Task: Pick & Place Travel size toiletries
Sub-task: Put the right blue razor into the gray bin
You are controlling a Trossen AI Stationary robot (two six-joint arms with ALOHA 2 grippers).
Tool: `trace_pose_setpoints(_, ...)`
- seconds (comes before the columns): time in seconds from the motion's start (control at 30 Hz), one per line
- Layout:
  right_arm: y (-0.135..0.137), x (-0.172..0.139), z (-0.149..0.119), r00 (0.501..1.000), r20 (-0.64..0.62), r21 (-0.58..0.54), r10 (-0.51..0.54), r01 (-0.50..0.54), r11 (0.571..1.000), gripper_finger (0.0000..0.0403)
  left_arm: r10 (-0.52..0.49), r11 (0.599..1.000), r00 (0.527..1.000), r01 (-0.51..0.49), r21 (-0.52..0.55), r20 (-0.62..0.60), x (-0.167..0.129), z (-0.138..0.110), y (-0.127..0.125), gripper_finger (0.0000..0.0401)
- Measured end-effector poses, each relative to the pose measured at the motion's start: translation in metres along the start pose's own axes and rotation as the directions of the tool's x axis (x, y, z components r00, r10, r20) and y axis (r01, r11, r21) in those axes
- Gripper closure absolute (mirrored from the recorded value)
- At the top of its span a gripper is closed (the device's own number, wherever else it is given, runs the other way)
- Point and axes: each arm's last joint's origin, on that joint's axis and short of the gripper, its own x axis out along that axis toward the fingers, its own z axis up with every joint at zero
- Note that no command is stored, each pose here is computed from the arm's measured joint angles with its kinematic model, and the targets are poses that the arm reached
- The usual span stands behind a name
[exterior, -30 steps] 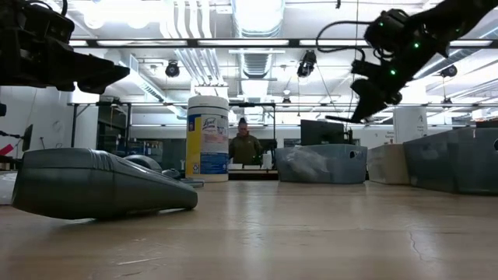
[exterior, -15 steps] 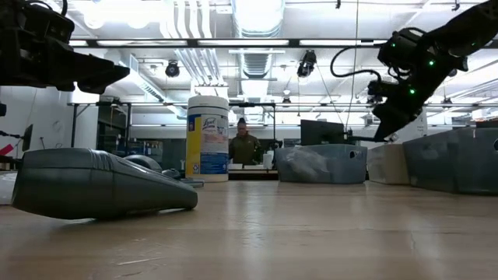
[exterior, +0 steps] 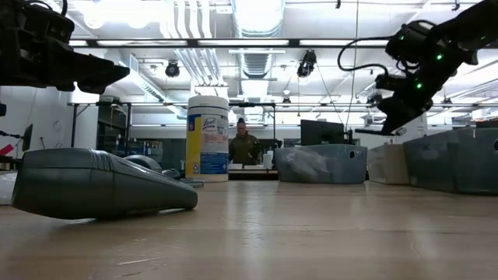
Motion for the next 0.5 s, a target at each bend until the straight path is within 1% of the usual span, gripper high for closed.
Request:
trace_pose_setpoints(0.1, -0.002, -0.006, -0.001, 1.000, 0.017, 0.017, -0.010, 0.010, 1.000, 0.0369, 0.000, 1.000, 1.000, 0.000, 0.000, 0.000, 0.000, 0.000, 0.000, 0.0162)
trace_pose_setpoints(0.17, -0.003, -0.009, -0.003, 0.999, 0.024, 0.050, -0.037, 0.036, 0.998, 0.0365, 0.000, 1.000, 1.000, 0.000, 0.000, 0.000, 0.000, 0.000, 0.000, 0.0162)
trace_pose_setpoints(0.27, -0.004, -0.011, -0.005, 0.997, 0.023, 0.166, -0.075, 0.070, 0.984, 0.0358, 0.000, 1.000, 1.000, 0.000, 0.000, 0.000, 0.000, 0.000, 0.000, 0.0162)
trace_pose_setpoints(0.37, -0.004, -0.010, -0.008, 0.997, -0.011, 0.289, -0.073, 0.073, 0.954, 0.0353, 0.000, 1.000, 1.000, 0.000, 0.000, 0.000, 0.000, 0.000, 0.000, 0.0162)
trace_pose_setpoints(0.5, -0.003, -0.008, -0.014, 0.996, -0.067, 0.393, -0.066, 0.087, 0.915, 0.0351, 0.000, 1.000, 1.000, 0.000, 0.000, 0.000, 0.000, 0.000, 0.000, 0.0162)
